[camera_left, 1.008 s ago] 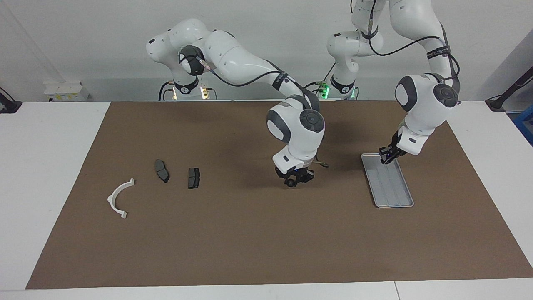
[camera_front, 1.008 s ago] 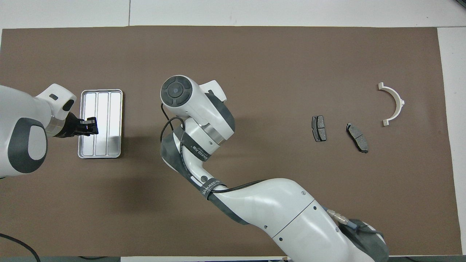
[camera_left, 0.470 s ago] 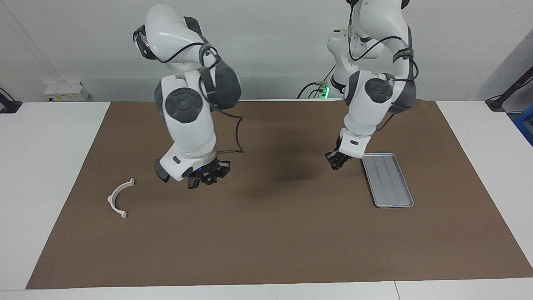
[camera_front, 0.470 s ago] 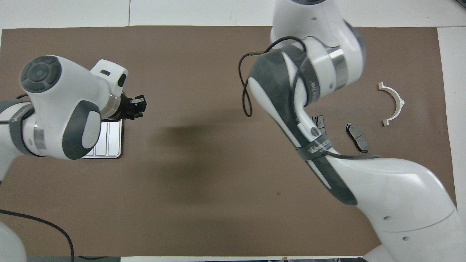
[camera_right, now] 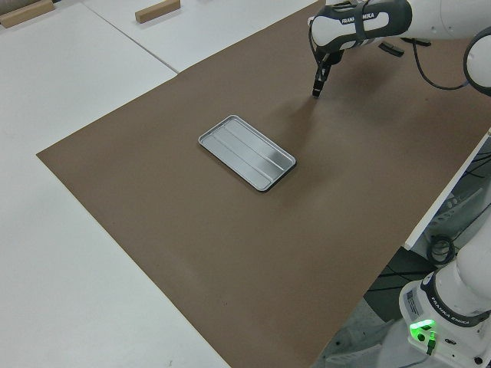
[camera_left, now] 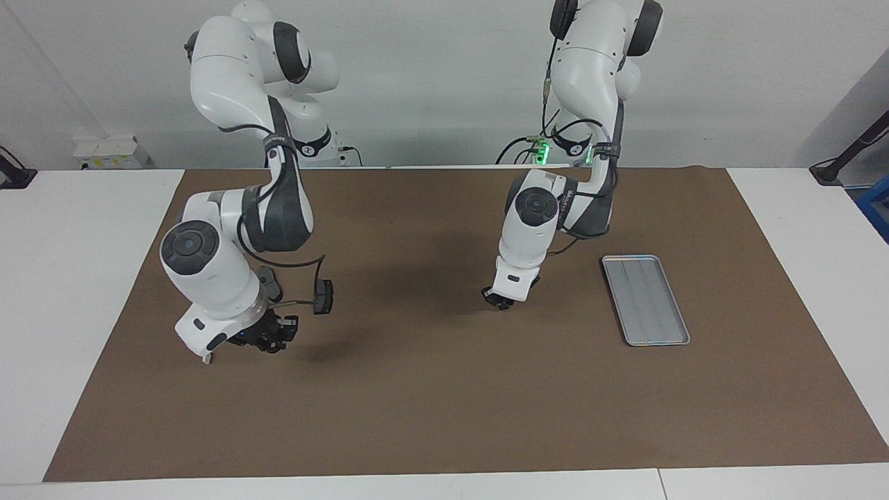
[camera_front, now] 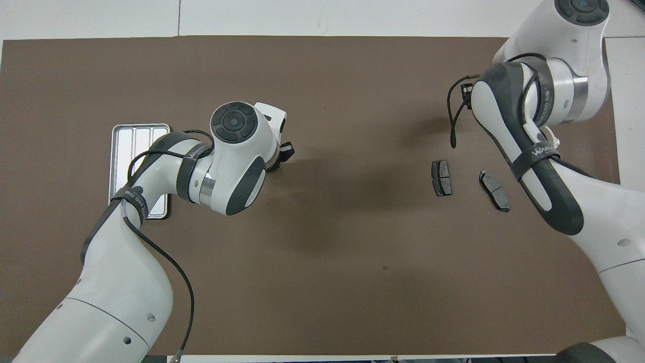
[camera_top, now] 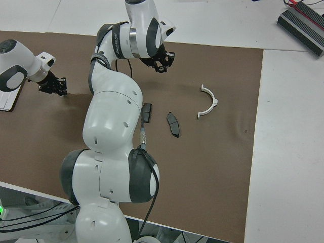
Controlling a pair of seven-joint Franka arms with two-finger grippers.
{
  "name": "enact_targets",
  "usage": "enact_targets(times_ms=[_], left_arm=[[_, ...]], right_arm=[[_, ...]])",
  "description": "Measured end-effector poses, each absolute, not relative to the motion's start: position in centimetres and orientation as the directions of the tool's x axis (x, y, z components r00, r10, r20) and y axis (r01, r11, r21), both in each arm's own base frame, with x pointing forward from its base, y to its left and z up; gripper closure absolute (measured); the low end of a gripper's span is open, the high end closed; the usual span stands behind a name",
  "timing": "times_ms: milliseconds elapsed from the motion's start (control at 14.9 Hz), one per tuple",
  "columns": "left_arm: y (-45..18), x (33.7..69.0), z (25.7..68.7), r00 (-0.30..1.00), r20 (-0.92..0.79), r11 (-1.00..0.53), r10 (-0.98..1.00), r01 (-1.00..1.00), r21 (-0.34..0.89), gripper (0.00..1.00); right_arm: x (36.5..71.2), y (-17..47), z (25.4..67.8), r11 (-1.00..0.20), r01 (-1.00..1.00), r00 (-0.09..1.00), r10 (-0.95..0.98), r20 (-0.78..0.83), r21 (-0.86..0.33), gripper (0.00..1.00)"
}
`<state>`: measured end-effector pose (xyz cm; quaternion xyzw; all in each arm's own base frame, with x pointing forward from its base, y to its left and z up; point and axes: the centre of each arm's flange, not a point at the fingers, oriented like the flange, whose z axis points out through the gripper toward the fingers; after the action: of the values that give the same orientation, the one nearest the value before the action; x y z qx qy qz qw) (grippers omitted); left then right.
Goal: Place bearing gear from tray to pile
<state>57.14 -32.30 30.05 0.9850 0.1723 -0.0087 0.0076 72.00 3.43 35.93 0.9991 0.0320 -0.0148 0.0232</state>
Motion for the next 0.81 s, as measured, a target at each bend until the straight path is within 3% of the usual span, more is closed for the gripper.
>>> enact_targets(times_ms=[202,269,538,672,739,806], left_arm=[[-32.1,57.1,30.0,0.939,-0.012,-0.939,0.344,0.344,0.018,0.76],[-32.0,57.1,29.9,0.938,-0.011,-0.937,0.348,0.348,0.018,0.71],[-30.3,57.7,30.6,0.925,-0.017,-0.925,0.379,0.379,-0.003,0.31],[-26.4,59.0,33.7,0.911,-0.011,-0.911,0.411,0.411,-0.011,0.07],[-23.1,59.8,36.1,0.914,-0.009,-0.914,0.406,0.405,-0.010,0.00],[-19.0,60.5,38.8,0.924,-0.012,-0.924,0.382,0.382,-0.010,0.00]], right_arm=[[71.0,1.3,32.6,-0.995,0.086,0.996,0.085,-0.034,0.054,0.65],[70.9,0.6,32.1,-0.994,0.096,0.995,0.095,-0.026,0.053,0.65],[70.5,-1.0,30.0,-0.991,0.125,0.992,0.126,0.022,0.053,0.65],[70.3,-1.4,29.1,-0.989,0.135,0.990,0.137,0.037,0.054,0.65],[70.1,-1.4,28.8,-0.989,0.137,0.990,0.139,0.034,0.053,0.65],[70.1,-1.3,28.9,-0.989,0.137,0.990,0.139,0.035,0.053,0.65]])
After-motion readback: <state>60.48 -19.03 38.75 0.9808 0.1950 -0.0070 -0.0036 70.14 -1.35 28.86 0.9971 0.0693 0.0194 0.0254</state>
